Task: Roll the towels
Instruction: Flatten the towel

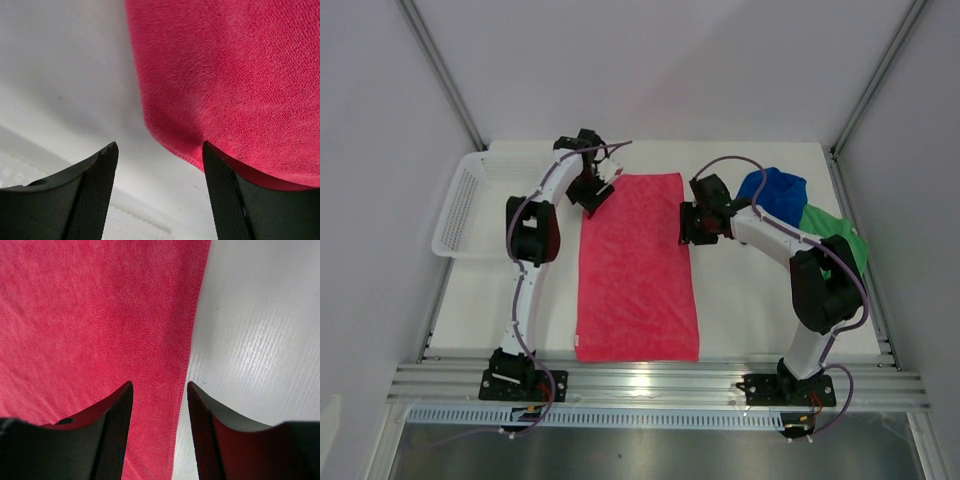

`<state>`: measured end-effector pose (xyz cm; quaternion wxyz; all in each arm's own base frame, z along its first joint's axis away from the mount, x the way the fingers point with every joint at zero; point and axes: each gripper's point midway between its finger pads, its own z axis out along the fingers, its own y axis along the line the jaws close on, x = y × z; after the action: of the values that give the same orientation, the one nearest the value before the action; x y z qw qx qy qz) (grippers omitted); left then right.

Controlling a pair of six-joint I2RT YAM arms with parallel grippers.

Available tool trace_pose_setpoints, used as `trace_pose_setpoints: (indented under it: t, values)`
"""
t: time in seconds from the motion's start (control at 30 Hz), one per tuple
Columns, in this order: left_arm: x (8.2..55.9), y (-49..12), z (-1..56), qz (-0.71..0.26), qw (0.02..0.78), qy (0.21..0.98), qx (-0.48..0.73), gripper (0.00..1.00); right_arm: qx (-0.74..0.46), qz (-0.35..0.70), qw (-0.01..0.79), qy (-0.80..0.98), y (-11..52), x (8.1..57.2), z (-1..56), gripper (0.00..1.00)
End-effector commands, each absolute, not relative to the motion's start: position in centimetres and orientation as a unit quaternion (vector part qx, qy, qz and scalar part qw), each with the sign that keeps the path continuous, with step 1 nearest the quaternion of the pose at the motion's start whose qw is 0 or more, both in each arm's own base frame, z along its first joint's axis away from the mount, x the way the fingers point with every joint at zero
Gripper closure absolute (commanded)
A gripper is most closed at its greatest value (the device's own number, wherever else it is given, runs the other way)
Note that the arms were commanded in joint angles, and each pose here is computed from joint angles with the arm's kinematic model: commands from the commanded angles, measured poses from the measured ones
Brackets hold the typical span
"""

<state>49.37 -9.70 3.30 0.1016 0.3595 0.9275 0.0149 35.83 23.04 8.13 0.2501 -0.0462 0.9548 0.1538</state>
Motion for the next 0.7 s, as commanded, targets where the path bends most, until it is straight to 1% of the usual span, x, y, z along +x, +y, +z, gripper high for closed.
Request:
trace_pose_setpoints:
  t: [0.0, 0.07, 0.17, 0.2, 0.3, 0.33, 0.4, 0.43, 0.5, 0.53, 0.57, 0.6, 0.63, 0.67]
  values:
    - [49.2, -10.2, 2.8, -0.002, 0.093, 0.894, 0.439, 0.29, -0.052, 0.152, 0.267, 0.95, 23.0, 36.9, 9.2, 0.49]
    - [50.0, -11.1, 3.8, -0.015, 0.127, 0.882, 0.454, 0.31, -0.049, 0.154, 0.266, 0.95, 22.9, 37.3, 9.0, 0.49]
    - [50.7, -12.5, 5.8, -0.034, 0.173, 0.857, 0.483, 0.39, -0.047, 0.15, 0.257, 0.953, 22.7, 37.5, 8.4, 0.5]
    - [50.4, -12.5, 4.7, -0.035, 0.17, 0.85, 0.497, 0.41, -0.047, 0.146, 0.255, 0.955, 22.5, 37.6, 8.1, 0.5]
    - [49.5, -13.1, 4.3, -0.05, 0.156, 0.838, 0.52, 0.5, -0.045, 0.142, 0.254, 0.956, 22.1, 37.6, 7.9, 0.5]
    - [49.5, -13.0, 4.2, -0.05, 0.152, 0.838, 0.522, 0.58, -0.044, 0.142, 0.254, 0.956, 22.0, 37.7, 7.9, 0.5]
    - [49.3, -13.0, 3.3, -0.056, 0.134, 0.84, 0.523, 0.67, -0.042, 0.138, 0.254, 0.956, 21.7, 37.6, 7.9, 0.5]
    - [49.5, -12.9, 3.9, -0.054, 0.135, 0.84, 0.522, 0.81, -0.04, 0.138, 0.258, 0.956, 21.4, 37.7, 8.2, 0.5]
    - [49.5, -12.9, 4.0, -0.049, 0.135, 0.845, 0.516, 0.97, -0.04, 0.138, 0.259, 0.955, 21.3, 37.5, 8.2, 0.51]
    - [49.5, -12.9, 3.8, -0.045, 0.136, 0.846, 0.514, 0.99, -0.038, 0.137, 0.259, 0.955, 21.2, 37.5, 8.1, 0.51]
    - [49.8, -12.5, 4.1, -0.025, 0.139, 0.851, 0.506, 0.99, -0.037, 0.139, 0.26, 0.955, 21.2, 37.4, 8.3, 0.51]
    - [50.3, -12.5, 5.8, -0.004, 0.16, 0.85, 0.502, 0.99, -0.035, 0.139, 0.26, 0.955, 21.1, 37.2, 8.0, 0.51]
    - [50.8, -12.8, 5.9, 0.015, 0.175, 0.846, 0.504, 0.99, -0.033, 0.143, 0.259, 0.955, 21.2, 37.1, 7.8, 0.51]
    - [50.5, -12.4, 5.8, 0.039, 0.173, 0.844, 0.506, 0.99, -0.027, 0.147, 0.255, 0.955, 21.3, 37.0, 7.5, 0.52]
